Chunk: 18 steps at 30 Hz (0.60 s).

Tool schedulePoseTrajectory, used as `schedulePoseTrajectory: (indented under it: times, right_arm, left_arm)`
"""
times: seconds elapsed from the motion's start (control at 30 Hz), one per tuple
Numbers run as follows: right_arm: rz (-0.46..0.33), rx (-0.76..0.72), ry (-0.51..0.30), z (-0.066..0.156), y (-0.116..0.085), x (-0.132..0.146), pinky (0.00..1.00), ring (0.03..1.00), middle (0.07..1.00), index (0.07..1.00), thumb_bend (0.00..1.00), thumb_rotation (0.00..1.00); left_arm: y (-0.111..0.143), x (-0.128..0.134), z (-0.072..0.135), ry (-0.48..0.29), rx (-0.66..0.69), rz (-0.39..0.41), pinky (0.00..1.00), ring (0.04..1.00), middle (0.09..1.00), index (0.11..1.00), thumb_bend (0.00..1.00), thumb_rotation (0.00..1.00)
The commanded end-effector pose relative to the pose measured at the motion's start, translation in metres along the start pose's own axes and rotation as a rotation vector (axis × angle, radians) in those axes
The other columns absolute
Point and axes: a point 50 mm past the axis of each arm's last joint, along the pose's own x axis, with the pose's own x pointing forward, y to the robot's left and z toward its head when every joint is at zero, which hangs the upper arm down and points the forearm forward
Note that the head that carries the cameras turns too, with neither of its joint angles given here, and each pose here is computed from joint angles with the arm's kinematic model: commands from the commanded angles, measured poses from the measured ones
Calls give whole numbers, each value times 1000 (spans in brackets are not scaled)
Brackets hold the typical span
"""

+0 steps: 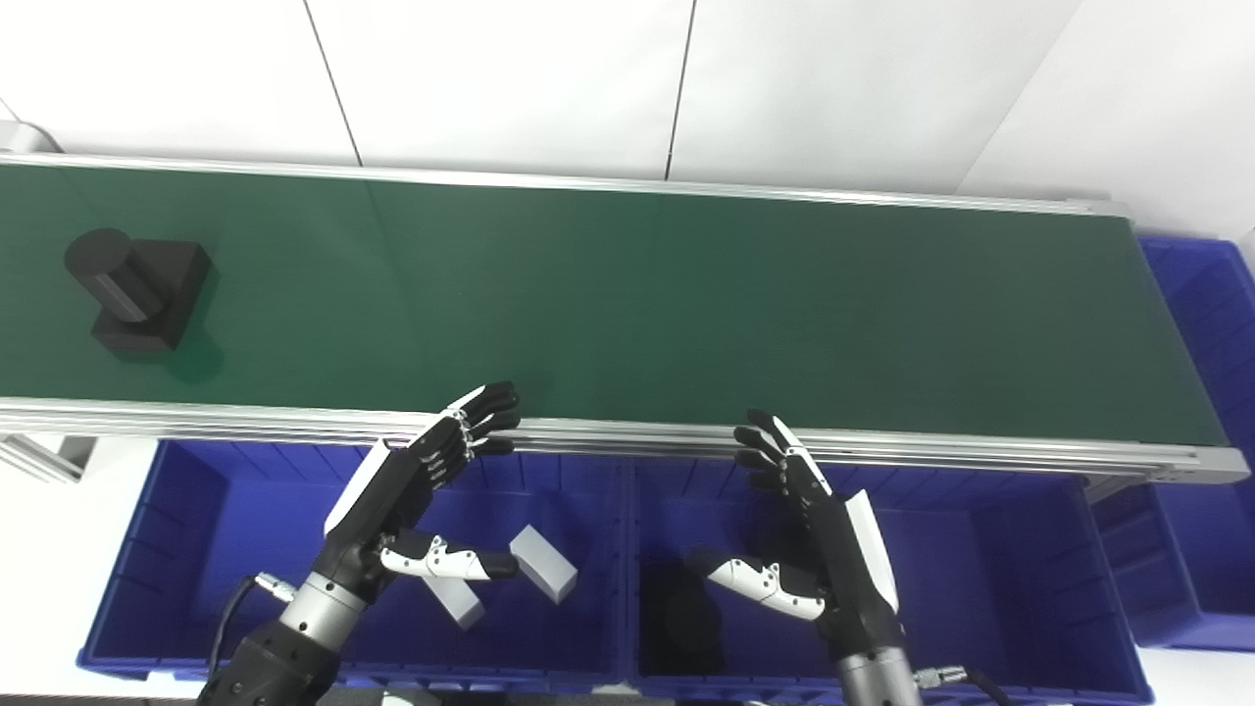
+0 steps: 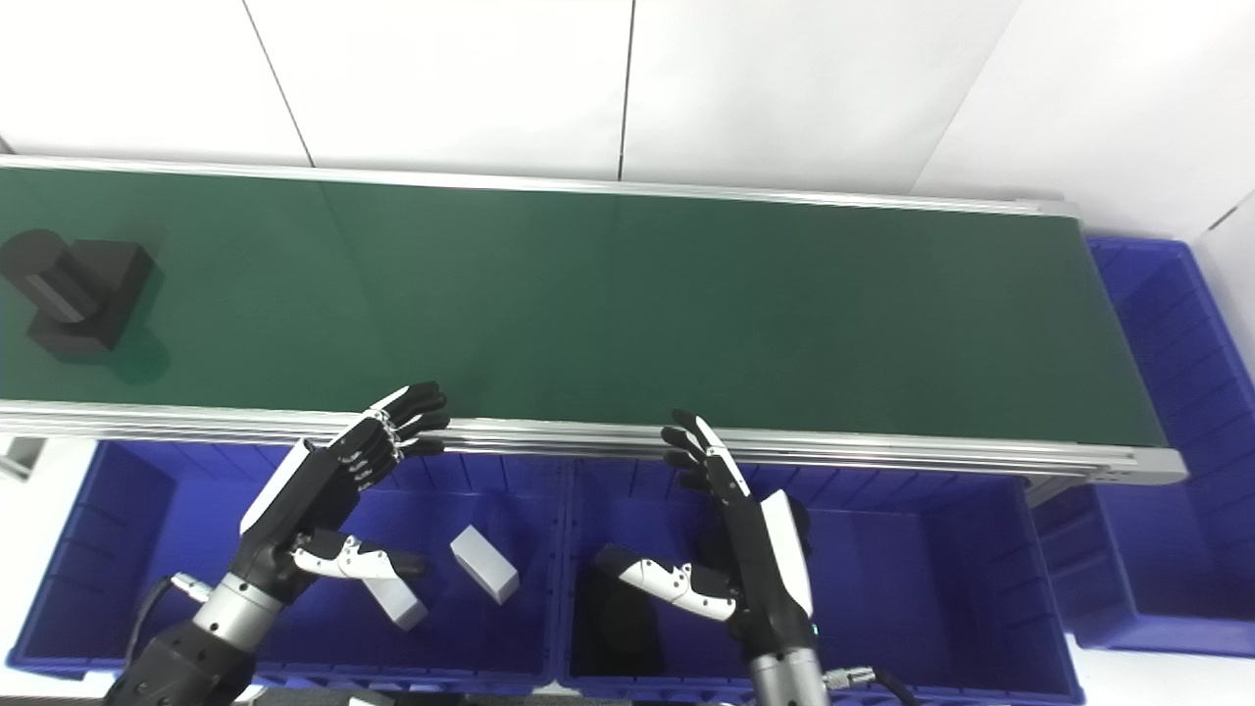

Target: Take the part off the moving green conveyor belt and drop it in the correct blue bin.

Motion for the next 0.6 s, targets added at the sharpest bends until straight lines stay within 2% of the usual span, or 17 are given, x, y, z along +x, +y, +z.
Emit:
schedulePoseTrajectory:
  times: [0.0, 0.57]
  right_arm:
    - [-11, 6, -41, 10, 0, 3, 763, 808, 854, 913, 762, 449]
    - [-15, 10, -39, 9, 0, 2, 763, 807, 850, 911, 765, 453]
  left_arm:
    - [3, 5, 10, -65, 28, 8, 789, 866, 904, 899, 977, 278]
    - [2, 5, 9, -71, 29, 13, 790, 863, 903, 895, 975, 276]
